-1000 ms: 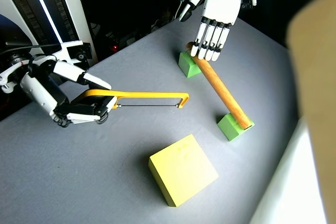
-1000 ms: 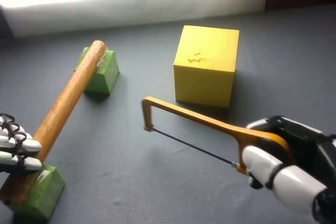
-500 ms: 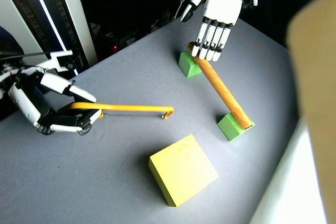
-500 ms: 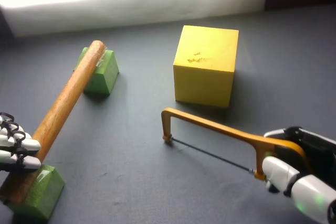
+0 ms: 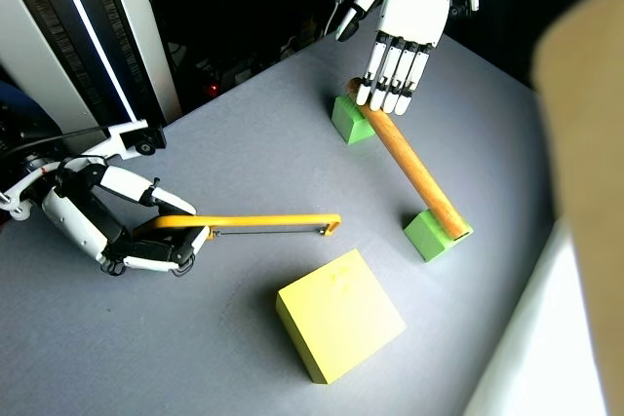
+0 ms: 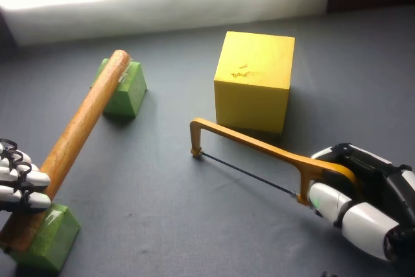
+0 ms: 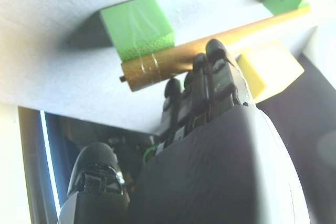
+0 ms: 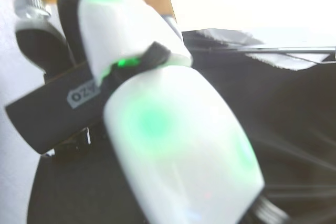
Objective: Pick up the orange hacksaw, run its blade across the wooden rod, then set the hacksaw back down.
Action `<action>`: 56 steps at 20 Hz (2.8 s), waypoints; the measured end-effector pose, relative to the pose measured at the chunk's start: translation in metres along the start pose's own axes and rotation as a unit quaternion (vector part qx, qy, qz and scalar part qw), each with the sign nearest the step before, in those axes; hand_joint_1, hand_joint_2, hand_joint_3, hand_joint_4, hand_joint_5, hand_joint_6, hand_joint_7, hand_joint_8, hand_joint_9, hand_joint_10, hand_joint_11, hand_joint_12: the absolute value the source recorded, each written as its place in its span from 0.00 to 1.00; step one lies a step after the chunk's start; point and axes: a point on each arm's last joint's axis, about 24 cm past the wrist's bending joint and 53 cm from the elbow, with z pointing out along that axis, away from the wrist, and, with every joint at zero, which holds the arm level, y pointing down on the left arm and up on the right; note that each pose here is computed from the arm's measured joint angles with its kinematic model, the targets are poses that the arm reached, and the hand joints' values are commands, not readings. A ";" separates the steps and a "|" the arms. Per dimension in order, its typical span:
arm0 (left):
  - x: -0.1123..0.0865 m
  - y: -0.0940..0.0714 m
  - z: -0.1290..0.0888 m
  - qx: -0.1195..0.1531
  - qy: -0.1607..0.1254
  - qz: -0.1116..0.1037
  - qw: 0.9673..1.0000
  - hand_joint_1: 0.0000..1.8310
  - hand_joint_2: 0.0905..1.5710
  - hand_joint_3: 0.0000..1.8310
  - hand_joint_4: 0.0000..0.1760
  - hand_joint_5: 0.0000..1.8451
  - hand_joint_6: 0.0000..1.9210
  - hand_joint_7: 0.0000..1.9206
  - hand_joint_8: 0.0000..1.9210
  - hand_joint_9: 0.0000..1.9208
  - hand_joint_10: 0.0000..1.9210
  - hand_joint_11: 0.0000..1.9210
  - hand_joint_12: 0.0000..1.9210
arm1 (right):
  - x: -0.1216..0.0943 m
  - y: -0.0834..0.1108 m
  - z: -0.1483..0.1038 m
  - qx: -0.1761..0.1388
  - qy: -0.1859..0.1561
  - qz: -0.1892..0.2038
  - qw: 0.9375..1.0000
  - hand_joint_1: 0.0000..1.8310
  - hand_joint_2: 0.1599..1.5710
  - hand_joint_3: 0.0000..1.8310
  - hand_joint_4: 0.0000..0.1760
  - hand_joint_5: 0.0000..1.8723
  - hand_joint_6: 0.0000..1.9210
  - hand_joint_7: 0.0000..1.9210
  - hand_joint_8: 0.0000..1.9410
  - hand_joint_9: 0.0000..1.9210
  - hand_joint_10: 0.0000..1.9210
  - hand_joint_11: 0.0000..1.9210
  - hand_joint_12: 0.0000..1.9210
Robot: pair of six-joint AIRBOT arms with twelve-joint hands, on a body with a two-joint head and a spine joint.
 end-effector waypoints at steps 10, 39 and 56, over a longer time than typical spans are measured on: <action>0.000 0.000 0.000 -0.001 0.001 0.001 1.000 0.00 0.77 0.00 0.00 0.05 0.00 0.04 0.00 0.03 0.00 0.00 0.11 | 0.015 -0.006 0.003 0.025 0.042 -0.006 0.999 0.51 0.67 0.00 0.00 0.13 0.00 0.06 0.01 0.02 0.01 0.00 0.27; -0.072 -0.068 0.009 0.117 -0.125 0.020 0.985 0.33 0.82 0.00 0.00 0.38 0.93 0.44 0.92 0.45 0.97 0.42 1.00 | 0.148 0.071 0.005 0.004 0.392 -0.205 0.897 0.29 0.76 0.00 0.00 0.46 1.00 0.56 1.00 0.68 1.00 0.76 1.00; -0.081 -0.113 0.003 0.216 -0.141 0.048 0.965 0.33 0.89 0.00 0.00 0.74 1.00 0.78 1.00 0.81 1.00 0.84 1.00 | 0.194 0.104 0.030 -0.088 0.462 -0.282 0.836 0.29 0.93 0.00 0.00 0.63 1.00 0.72 1.00 0.80 1.00 0.90 1.00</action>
